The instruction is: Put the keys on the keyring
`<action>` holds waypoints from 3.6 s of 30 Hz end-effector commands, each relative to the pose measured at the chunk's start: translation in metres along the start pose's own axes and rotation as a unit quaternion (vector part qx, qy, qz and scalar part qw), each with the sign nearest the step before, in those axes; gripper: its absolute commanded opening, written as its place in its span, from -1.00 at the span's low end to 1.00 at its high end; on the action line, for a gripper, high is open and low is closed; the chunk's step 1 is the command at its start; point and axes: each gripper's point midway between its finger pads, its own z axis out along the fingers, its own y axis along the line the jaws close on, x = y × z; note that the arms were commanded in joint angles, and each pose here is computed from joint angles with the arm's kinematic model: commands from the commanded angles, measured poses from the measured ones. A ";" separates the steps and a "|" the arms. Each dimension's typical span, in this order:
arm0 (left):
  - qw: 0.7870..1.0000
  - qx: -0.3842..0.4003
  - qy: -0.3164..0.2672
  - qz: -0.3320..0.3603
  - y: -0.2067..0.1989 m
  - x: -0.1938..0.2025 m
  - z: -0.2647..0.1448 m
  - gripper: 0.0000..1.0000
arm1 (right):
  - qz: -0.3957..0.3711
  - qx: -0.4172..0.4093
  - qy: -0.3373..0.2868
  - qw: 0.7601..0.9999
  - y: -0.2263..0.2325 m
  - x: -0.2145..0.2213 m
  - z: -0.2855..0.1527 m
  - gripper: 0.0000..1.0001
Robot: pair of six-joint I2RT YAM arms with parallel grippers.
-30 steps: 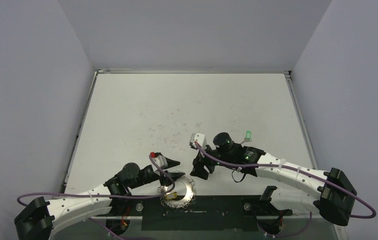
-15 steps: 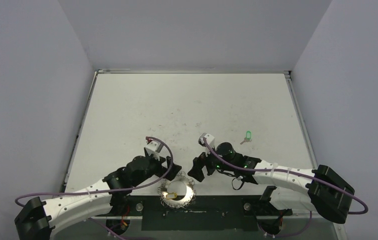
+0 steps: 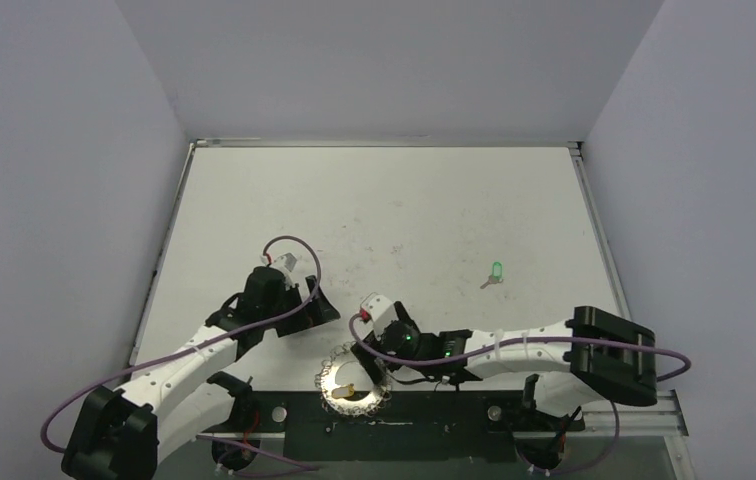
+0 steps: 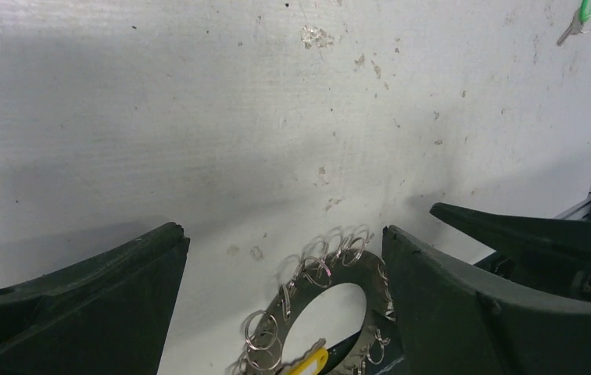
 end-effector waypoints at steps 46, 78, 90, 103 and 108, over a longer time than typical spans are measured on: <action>0.984 0.166 -0.053 0.048 -0.058 0.005 -0.005 0.30 | -0.004 0.000 -0.008 1.000 -0.030 -0.045 0.009 -0.02; 0.951 0.205 -0.073 0.221 -0.073 0.030 0.004 -0.18 | -0.009 -0.050 0.053 0.997 -0.021 -0.020 0.031 -1.00; 0.898 0.208 -0.138 0.362 -0.056 0.036 0.006 -0.32 | -0.009 -0.068 0.058 0.996 -0.015 -0.020 0.026 -1.00; 0.883 0.216 -0.160 0.384 -0.067 0.027 -0.002 -0.21 | -0.002 -0.070 0.038 0.997 -0.015 -0.036 0.014 -1.00; 0.905 0.213 -0.135 0.342 -0.077 0.024 0.001 -0.20 | 0.002 -0.062 0.027 0.998 -0.020 -0.043 0.008 -0.98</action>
